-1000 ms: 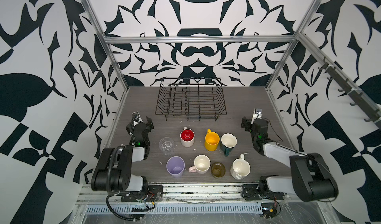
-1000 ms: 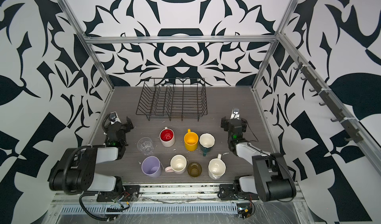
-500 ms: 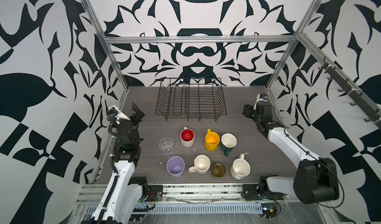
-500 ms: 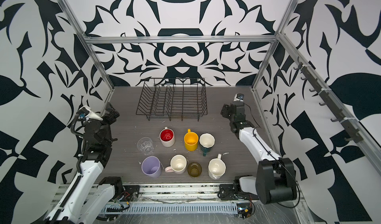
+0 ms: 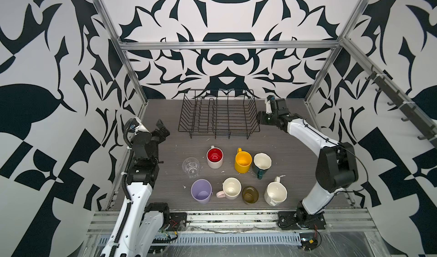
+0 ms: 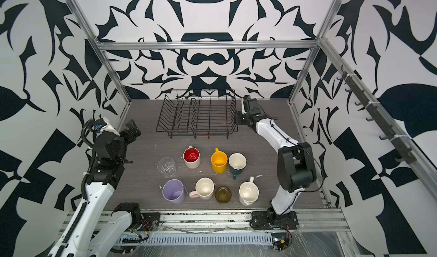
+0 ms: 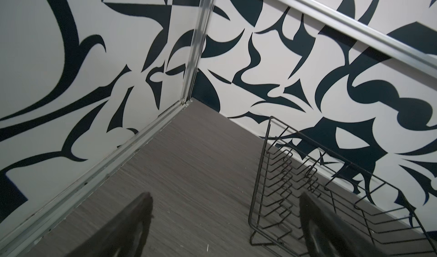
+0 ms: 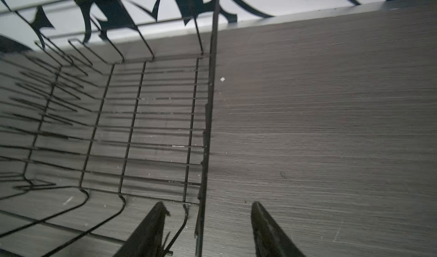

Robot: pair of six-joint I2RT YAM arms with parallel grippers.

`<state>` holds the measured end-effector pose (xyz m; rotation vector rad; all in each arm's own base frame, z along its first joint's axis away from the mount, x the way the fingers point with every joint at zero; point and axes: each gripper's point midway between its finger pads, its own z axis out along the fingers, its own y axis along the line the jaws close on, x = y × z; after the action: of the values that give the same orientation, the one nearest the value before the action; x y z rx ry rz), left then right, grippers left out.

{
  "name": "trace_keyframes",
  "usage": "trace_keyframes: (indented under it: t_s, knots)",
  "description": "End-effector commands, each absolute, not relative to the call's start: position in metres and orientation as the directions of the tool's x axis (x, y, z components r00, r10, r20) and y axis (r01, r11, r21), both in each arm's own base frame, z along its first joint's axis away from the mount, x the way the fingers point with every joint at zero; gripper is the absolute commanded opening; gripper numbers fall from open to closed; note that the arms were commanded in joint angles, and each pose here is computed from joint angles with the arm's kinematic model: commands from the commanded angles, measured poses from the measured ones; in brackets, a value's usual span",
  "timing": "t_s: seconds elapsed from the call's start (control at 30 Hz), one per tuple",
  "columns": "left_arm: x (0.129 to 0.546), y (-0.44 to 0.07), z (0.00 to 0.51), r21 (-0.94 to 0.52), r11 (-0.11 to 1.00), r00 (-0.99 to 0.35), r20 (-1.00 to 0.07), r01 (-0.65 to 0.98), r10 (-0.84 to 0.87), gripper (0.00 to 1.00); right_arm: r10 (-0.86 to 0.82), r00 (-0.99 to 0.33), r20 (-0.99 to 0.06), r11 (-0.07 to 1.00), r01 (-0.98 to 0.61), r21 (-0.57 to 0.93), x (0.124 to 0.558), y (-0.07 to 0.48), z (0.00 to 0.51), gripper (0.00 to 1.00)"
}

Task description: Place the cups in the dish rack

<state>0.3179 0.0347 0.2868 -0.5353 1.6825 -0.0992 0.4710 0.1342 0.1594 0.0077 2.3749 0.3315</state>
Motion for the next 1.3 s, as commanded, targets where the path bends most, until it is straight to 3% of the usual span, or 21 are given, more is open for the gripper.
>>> trace_keyframes:
  t_s: [0.0,0.53,0.83,1.27]
  knots:
    - [0.312,0.031,0.298,-0.378,0.887,-0.089,-0.906,-0.265,-0.413,0.99,0.093,-0.736,-0.67,0.971,-0.082,0.224,0.482,0.133,0.163,0.51]
    - [0.303,0.033,0.294,-0.382,0.88,-0.1,-0.9,-0.284,-0.424,0.99,0.087,-0.76,-0.644,0.976,-0.063,0.207,0.499,0.134,0.143,0.15]
    - [0.308,0.031,0.287,-0.39,0.875,-0.12,-0.891,-0.287,-0.437,0.99,0.099,-0.749,-0.655,0.984,-0.025,0.178,0.484,0.115,0.147,0.06]
    - [0.313,0.03,0.278,-0.407,0.866,-0.136,-0.878,-0.292,-0.459,0.99,0.124,-0.756,-0.643,0.987,0.025,0.161,0.459,0.089,0.139,0.06]
